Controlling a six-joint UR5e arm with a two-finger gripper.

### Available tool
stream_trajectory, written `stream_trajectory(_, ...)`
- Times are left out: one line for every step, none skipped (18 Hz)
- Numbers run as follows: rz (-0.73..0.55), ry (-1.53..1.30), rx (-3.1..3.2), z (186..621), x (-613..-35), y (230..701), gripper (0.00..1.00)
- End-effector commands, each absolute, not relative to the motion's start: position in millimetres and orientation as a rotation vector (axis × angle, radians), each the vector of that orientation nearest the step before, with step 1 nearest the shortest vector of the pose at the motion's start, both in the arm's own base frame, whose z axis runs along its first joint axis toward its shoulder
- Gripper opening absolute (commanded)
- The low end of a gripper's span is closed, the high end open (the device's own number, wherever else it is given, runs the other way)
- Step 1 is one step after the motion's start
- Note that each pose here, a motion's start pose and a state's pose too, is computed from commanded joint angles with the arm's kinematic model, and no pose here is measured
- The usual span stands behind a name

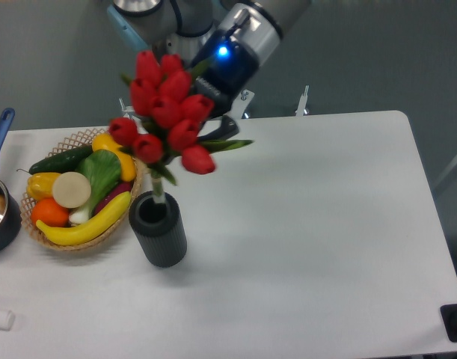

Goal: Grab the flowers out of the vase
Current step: 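Carry the held tulips away from the vase over the empty table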

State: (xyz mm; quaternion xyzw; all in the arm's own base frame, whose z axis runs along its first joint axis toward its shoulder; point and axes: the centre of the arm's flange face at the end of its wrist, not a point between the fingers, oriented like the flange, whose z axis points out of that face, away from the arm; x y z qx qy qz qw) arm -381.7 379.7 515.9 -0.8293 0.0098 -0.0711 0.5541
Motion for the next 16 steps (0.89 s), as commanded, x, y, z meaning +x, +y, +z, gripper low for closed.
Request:
stream_trajectory(-0.143,-0.027,-1.960,512,-399,361,0.38)
stream_trajectory(-0.108,-0.058,-1.958,509,-416,344,0.38)
stream_trajectory(-0.072,-0.082,-1.957,505,-430,327,0.38)
stream_trajectory(-0.037,-0.085,-1.954,504,-440,314,0.38)
stream_trajectory(-0.008,-0.089,-1.955,503,-449,303,0.38)
stream_trajectory(0.020,-0.093,-1.957,496,-462,291,0.38)
stream_trajectory(0.043,-0.094,-1.960,486,-475,279,0.38)
stream_trajectory(0.057,-0.084,-1.963,478,-484,274,0.38)
stream_trajectory(0.072,-0.080,-1.968,468,-495,266,0.38)
stream_trajectory(0.081,-0.080,-1.969,463,-500,260,0.38)
stream_trajectory(0.090,-0.066,-1.970,460,-502,261,0.38)
stream_trajectory(0.084,-0.070,-1.970,459,-502,261,0.38)
stream_trajectory(0.077,-0.069,-1.973,454,-504,263,0.38)
stream_trajectory(0.071,-0.070,-1.974,451,-505,264,0.38)
stream_trajectory(0.068,-0.072,-1.974,450,-505,264,0.38)
stream_trajectory(0.062,-0.073,-1.975,448,-504,265,0.38)
